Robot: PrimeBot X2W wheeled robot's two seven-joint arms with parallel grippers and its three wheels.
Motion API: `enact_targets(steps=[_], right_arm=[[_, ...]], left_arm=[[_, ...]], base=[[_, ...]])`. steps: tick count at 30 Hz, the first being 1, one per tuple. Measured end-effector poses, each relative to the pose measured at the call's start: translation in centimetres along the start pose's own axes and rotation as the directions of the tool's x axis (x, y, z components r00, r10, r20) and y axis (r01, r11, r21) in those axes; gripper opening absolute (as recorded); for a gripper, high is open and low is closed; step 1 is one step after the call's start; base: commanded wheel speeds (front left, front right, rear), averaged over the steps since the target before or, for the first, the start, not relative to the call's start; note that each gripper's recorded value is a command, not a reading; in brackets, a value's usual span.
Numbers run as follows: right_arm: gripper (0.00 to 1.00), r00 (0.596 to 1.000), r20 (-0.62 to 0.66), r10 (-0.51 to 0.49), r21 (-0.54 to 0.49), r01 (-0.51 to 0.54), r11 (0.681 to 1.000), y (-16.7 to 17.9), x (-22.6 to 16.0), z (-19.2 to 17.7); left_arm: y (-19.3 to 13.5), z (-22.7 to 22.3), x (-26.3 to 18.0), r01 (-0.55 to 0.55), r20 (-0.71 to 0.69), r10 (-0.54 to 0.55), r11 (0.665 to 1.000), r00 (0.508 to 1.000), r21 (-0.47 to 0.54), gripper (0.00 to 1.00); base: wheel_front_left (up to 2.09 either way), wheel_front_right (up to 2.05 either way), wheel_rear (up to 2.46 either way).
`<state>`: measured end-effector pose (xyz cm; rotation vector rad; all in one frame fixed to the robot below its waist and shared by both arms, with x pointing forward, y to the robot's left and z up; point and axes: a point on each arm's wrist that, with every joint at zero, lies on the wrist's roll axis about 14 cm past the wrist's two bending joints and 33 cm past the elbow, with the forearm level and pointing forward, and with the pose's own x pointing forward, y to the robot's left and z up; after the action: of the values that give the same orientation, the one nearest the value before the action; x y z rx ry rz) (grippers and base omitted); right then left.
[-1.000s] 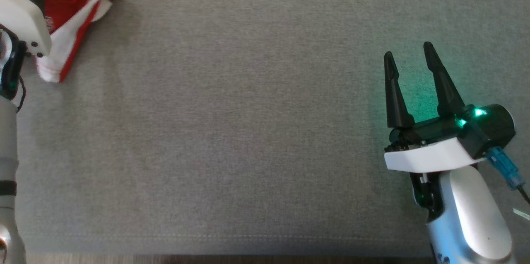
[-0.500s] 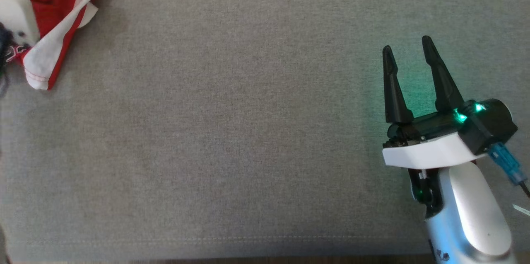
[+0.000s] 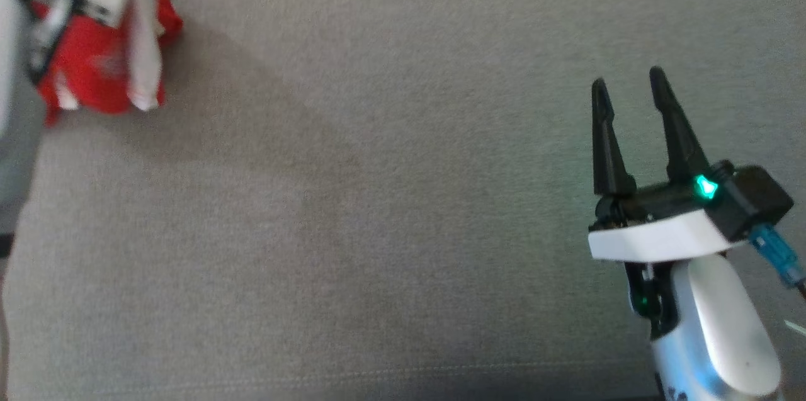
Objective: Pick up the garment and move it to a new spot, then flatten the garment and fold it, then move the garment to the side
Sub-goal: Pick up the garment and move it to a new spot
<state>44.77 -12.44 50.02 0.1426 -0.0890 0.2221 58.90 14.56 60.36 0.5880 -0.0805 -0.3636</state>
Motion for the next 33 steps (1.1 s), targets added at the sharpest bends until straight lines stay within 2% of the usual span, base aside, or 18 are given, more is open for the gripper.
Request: enact_targets(steps=[4, 5, 11, 15, 19, 23, 28, 29, 30, 31, 33], right_arm=[[1.00, 0.999, 0.006, -0.035, -0.010, 0.035, 0.999, -0.8, -2.0, 0.9], [1.00, 0.999, 0.006, -0.035, -0.010, 0.035, 0.999, -0.8, -2.0, 0.9], [1.00, 0.993, 0.037, -0.112, -0.027, 0.113, 0.993, -2.9, -4.4, 2.7], [1.00, 0.985, 0.039, -0.165, -0.030, 0.166, 0.986, -4.4, -5.9, 3.0], [1.00, 0.977, 0.028, -0.213, -0.022, 0.214, 0.977, -5.8, -7.0, 2.9], [1.00, 0.969, 0.006, -0.248, -0.018, 0.248, 0.969, -6.7, -7.8, 2.3], [1.00, 0.958, -0.016, -0.288, -0.019, 0.288, 0.958, -7.8, -8.6, 1.7], [1.00, 0.955, -0.020, -0.295, -0.022, 0.294, 0.955, -8.0, -8.6, 1.6], [1.00, 0.954, -0.021, -0.299, -0.025, 0.298, 0.954, -8.1, -8.7, 1.6], [1.00, 0.953, -0.022, -0.301, -0.028, 0.301, 0.953, -8.3, -8.6, 1.6], [1.00, 0.952, -0.020, -0.304, -0.029, 0.304, 0.952, -8.5, -8.4, 1.6]], left_arm=[[-4.0, 5.1, 0.0, 0.122, 0.122, -0.127, 0.992, 0.984, 0.044, 0.00], [-4.0, 5.1, 0.0, 0.122, 0.122, -0.127, 0.992, 0.984, 0.044, 0.00], [-11.6, 11.7, -0.3, 0.331, 0.291, -0.336, 0.941, 0.896, 0.067, 0.00], [-17.4, 14.0, -0.5, 0.470, 0.365, -0.453, 0.882, 0.813, 0.049, 0.00], [-22.7, 14.8, -0.1, 0.577, 0.409, -0.525, 0.817, 0.746, -0.003, 0.00], [-28.1, 13.2, 0.0, 0.662, 0.406, -0.577, 0.743, 0.709, -0.099, 0.00], [-33.3, 10.0, -0.1, 0.704, 0.359, -0.615, 0.675, 0.702, -0.221, 0.00], [-33.9, 9.6, 0.0, 0.704, 0.353, -0.616, 0.669, 0.705, -0.237, 0.19], [-34.3, 9.3, 0.0, 0.703, 0.351, -0.615, 0.665, 0.707, -0.252, 0.67], [-34.6, 9.2, 0.1, 0.701, 0.351, -0.611, 0.662, 0.710, -0.266, 1.00], [-34.8, 9.1, 0.2, 0.692, 0.351, -0.598, 0.660, 0.720, -0.292, 1.00]], base=[[0.00, 0.00, 0.00], [0.00, 0.00, 0.00], [0.00, 0.00, 0.00], [0.00, 0.00, 0.00], [0.00, 0.00, 0.00], [0.00, 0.00, 0.00], [0.00, 0.00, 0.00], [0.00, 0.00, 0.00], [0.00, 0.00, 0.00], [0.00, 0.00, 0.00], [0.00, 0.00, 0.00]])
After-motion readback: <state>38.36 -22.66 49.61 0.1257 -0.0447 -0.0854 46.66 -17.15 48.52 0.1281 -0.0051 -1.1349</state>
